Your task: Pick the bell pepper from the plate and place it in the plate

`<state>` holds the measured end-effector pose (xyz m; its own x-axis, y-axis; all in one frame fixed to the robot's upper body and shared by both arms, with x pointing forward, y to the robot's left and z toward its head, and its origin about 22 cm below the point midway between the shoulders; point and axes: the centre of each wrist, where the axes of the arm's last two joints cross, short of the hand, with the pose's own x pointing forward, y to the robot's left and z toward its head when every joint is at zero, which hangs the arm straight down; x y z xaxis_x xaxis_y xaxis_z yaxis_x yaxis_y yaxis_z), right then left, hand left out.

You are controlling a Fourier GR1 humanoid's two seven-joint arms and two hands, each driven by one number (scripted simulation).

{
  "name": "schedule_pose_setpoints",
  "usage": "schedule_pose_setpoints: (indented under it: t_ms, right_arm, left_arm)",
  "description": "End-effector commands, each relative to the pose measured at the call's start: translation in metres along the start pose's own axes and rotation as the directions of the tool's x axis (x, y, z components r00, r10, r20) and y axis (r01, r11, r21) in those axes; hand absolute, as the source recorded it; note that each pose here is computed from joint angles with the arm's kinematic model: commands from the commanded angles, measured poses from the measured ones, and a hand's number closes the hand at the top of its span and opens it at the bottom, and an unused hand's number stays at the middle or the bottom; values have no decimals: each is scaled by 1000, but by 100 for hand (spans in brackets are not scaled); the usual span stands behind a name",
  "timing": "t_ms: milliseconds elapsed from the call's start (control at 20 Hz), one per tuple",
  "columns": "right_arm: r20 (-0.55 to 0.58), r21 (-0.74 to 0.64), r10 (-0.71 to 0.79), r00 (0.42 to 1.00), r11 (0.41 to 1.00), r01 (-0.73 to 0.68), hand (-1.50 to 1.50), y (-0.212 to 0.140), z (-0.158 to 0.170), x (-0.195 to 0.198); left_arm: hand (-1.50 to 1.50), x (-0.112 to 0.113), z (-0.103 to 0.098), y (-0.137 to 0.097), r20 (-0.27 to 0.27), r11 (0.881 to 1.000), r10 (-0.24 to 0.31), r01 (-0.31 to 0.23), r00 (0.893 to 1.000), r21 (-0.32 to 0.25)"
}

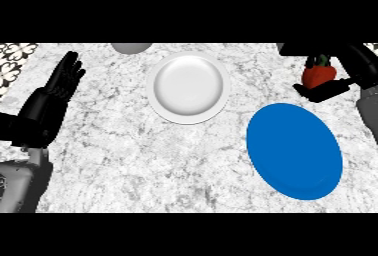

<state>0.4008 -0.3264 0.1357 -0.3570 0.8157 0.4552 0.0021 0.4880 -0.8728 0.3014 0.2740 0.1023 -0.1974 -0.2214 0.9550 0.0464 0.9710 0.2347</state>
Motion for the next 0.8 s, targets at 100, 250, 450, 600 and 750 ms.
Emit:
schedule_pose_setpoints:
  t_ms: [100,250,450,600,750]
  right_arm:
    - [111,46,-93,989,995,89,150,3,-40,54]
    - [127,47,-106,986,994,101,150,28,-48,87]
    - [134,87,-144,981,987,133,150,42,-78,137]
    - [128,121,-201,971,975,186,150,74,-80,143]
    - [87,137,-203,975,972,190,150,77,-100,163]
  left_arm:
    - [0,4,-1,-9,-2,1000,-1,1,1000,6]
    - [0,-9,4,14,-17,1000,-3,3,1000,1]
    - [0,-14,4,3,-8,1000,-10,10,1000,1]
    - [0,6,2,-5,-5,1000,-17,17,1000,18]
    - [0,-10,21,9,-11,1000,17,-17,1000,-15]
